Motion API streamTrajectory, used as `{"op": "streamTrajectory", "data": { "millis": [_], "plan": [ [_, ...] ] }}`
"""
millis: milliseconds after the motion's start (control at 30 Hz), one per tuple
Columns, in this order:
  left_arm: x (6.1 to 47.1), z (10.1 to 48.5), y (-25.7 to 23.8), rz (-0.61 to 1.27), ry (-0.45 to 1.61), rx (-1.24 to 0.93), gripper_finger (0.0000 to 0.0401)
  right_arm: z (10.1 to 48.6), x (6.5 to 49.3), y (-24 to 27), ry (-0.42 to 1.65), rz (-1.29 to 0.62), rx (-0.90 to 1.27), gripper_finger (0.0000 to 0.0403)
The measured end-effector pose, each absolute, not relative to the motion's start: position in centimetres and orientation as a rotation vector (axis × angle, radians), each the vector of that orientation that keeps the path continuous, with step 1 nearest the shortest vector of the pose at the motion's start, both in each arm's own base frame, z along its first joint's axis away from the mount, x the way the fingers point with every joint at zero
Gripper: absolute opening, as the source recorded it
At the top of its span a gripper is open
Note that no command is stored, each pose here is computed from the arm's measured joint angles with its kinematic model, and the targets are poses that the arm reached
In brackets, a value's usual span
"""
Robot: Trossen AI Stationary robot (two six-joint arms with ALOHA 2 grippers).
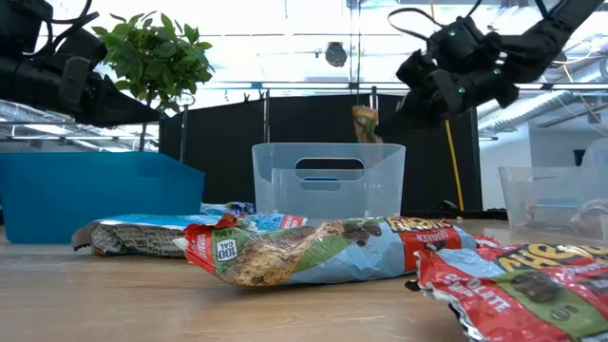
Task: Pick and place Granola Bars by type
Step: Put the yellow granola bar into the right transparent bin
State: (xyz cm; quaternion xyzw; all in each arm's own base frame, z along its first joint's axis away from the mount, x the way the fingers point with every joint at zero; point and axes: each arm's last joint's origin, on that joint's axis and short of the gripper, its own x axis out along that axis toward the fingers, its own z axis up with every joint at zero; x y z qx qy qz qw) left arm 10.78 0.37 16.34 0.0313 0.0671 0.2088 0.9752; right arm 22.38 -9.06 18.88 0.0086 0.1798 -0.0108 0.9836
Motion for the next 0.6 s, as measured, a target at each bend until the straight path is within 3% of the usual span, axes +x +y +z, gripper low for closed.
{"op": "streamTrajectory", "data": {
  "millis": [333, 600],
  "plan": [
    [10.8, 16.3, 0.4, 0.421, 0.135, 0.063, 0.0093, 19.5, 20.5, -8.2, 0.226, -0.02, -0.017, 0.0],
    [10.8, 16.3, 0.4, 0.421, 0.135, 0.063, 0.0093, 20.2, 16.5, -7.0, 0.125, -0.1, -0.058, 0.0]
  ]
}}
